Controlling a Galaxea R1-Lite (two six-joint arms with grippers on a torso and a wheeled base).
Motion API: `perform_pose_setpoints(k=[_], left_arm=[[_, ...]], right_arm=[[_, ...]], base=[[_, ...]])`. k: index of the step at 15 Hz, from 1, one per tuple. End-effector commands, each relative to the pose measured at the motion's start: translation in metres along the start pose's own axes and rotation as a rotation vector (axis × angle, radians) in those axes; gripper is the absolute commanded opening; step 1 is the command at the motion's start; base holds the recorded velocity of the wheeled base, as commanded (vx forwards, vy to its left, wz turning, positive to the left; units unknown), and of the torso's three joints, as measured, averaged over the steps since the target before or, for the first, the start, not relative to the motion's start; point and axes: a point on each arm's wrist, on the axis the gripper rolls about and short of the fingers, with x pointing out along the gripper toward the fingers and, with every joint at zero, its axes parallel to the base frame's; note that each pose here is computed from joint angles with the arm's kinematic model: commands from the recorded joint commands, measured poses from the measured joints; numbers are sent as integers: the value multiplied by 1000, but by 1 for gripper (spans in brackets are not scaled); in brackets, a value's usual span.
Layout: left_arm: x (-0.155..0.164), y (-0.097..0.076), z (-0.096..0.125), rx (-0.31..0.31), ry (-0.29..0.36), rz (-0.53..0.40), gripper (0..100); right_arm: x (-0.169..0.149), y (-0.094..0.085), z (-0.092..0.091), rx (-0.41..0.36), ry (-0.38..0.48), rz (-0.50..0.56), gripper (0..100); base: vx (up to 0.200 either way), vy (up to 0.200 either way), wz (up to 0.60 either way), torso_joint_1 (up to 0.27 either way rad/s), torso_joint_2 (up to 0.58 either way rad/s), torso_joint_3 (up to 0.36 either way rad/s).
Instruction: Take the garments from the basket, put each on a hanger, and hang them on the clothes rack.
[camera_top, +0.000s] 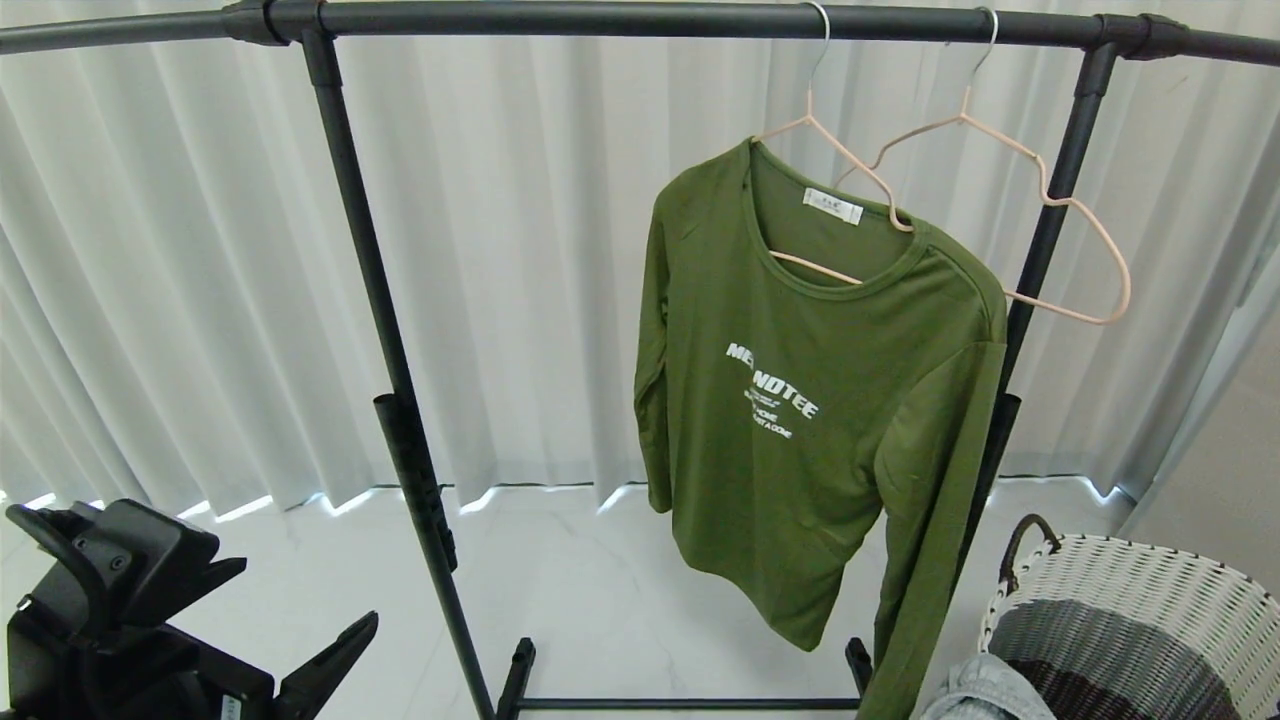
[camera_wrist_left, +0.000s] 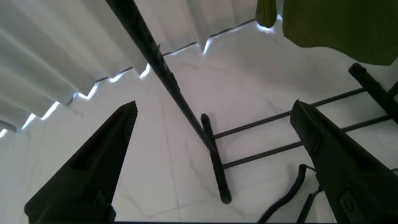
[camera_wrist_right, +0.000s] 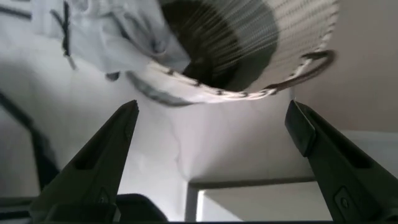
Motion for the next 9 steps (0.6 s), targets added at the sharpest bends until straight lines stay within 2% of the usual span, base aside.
perform_pose_setpoints(k=[1, 3, 6, 9], left_arm=[[1, -1, 3, 8, -10, -13, 100], [0, -1, 8, 9, -26, -14, 100], [0, -2, 9, 43, -35, -25, 100], [-2, -5, 8, 126, -41, -39, 100]], right_arm=[[18, 0, 10, -6, 113, 81, 100], [37, 1, 18, 31, 170, 119, 100], [76, 12, 27, 113, 227, 180, 100], [100, 28, 37, 151, 179, 319, 100]], base=[[0, 0, 0, 0, 0, 0], [0, 0, 0, 0, 0, 0], [0, 0, 0, 0, 0, 0], [0, 0, 0, 0, 0, 0]])
